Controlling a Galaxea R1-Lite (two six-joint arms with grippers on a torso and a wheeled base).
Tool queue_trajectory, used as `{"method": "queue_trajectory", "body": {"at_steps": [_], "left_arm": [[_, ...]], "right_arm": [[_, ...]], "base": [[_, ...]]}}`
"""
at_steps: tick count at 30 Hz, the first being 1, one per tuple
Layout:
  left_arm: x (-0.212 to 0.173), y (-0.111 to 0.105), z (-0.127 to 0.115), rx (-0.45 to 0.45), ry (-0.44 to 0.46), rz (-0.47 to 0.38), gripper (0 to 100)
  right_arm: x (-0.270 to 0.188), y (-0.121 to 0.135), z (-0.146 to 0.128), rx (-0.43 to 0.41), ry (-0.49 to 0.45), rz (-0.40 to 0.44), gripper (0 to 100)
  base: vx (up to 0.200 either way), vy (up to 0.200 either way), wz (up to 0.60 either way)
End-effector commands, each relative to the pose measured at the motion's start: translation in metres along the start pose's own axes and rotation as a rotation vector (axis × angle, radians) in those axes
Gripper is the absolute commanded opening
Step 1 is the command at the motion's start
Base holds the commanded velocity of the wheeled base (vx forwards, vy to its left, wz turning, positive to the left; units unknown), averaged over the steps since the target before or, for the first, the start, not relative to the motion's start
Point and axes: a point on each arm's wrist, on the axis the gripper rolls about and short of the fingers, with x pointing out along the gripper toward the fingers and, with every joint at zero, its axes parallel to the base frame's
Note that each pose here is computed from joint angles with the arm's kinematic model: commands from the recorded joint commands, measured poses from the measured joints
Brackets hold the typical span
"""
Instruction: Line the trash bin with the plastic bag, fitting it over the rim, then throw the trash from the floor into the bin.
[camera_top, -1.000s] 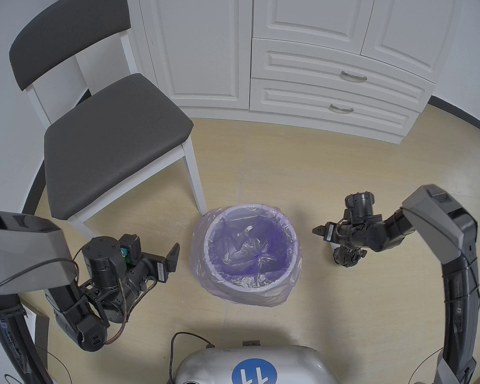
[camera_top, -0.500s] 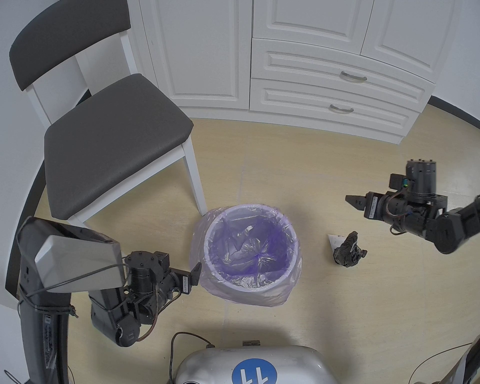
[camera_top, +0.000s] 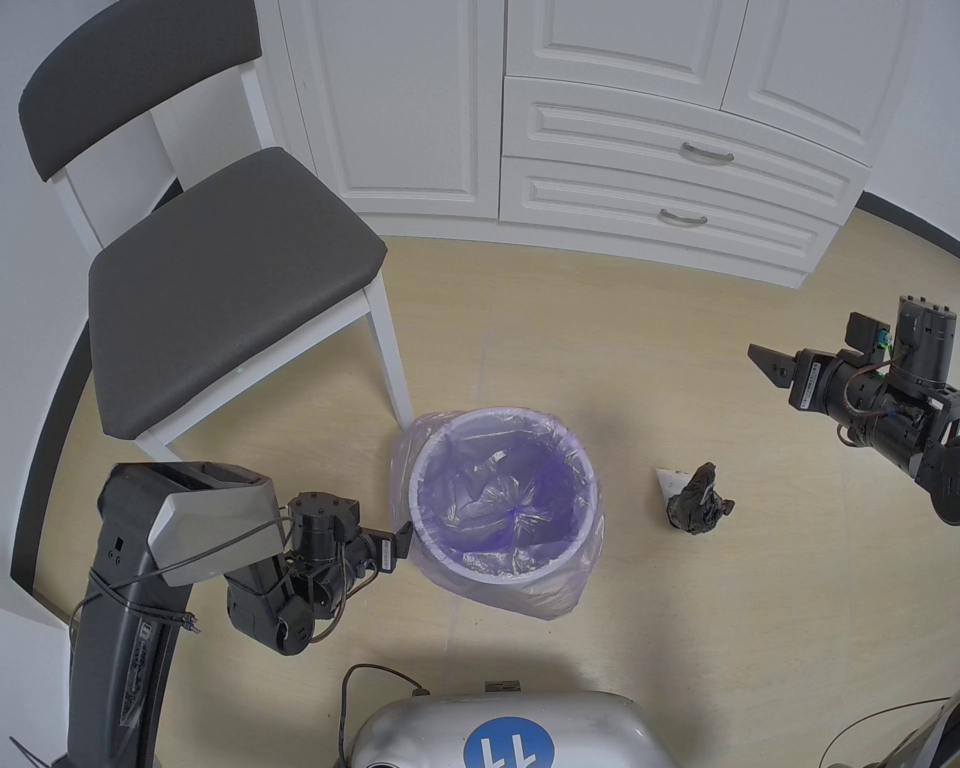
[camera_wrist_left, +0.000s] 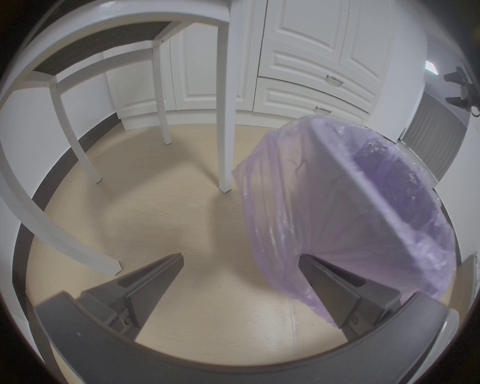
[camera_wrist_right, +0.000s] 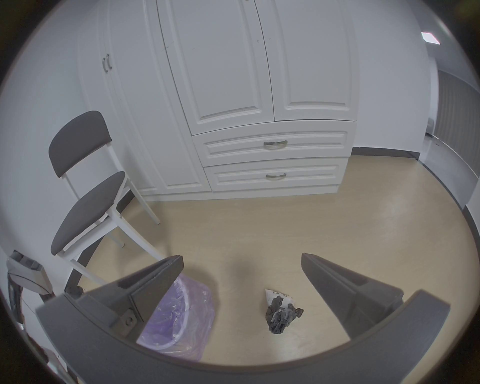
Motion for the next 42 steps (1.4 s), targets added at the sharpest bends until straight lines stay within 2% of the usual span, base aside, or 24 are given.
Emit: {"method": "queue_trajectory", "body": {"at_steps": [1, 10, 21, 25, 30, 36, 37, 38, 39, 42], "left_arm": [[0.019, 0.005, -0.004, -0.006, 0.010, 0.017, 100], [0.048, 0.000, 0.000, 0.004, 0.050, 0.017, 100], [0.068, 0.010, 0.017, 0.006, 0.139, 0.053, 100], [0.074, 0.010, 0.019, 0.024, 0.219, 0.053, 100], [0.086, 0.015, 0.018, 0.067, 0.242, 0.069, 100], [0.066, 0.016, 0.035, 0.052, 0.204, 0.056, 100], [0.050, 0.016, 0.042, 0.042, 0.181, 0.047, 100], [0.050, 0.016, 0.042, 0.042, 0.181, 0.047, 100], [0.031, 0.015, 0.047, 0.041, 0.166, 0.029, 100], [0.008, 0.016, 0.050, 0.043, 0.164, 0.023, 100]], "right_arm": [[-0.002, -0.006, 0.004, 0.003, -0.018, -0.016, 100], [-0.002, -0.006, 0.001, -0.001, -0.004, -0.023, 100], [-0.004, -0.005, -0.004, -0.007, 0.010, -0.015, 100], [-0.005, -0.005, -0.008, -0.031, 0.025, -0.014, 100], [-0.008, -0.003, -0.010, -0.053, 0.031, -0.011, 100], [-0.015, -0.003, -0.007, -0.064, 0.018, -0.002, 100], [-0.017, -0.001, -0.006, -0.064, 0.013, 0.005, 100], [-0.017, -0.001, -0.006, -0.064, 0.013, 0.005, 100], [-0.018, 0.000, -0.005, -0.065, 0.009, 0.010, 100], [-0.020, 0.000, -0.004, -0.065, 0.004, 0.009, 100]], "base": [[0.000, 0.000, 0.00], [0.000, 0.000, 0.00], [0.000, 0.000, 0.00], [0.000, 0.000, 0.00], [0.000, 0.000, 0.00], [0.000, 0.000, 0.00], [0.000, 0.000, 0.00], [0.000, 0.000, 0.00], [0.000, 0.000, 0.00], [0.000, 0.000, 0.00]]}}
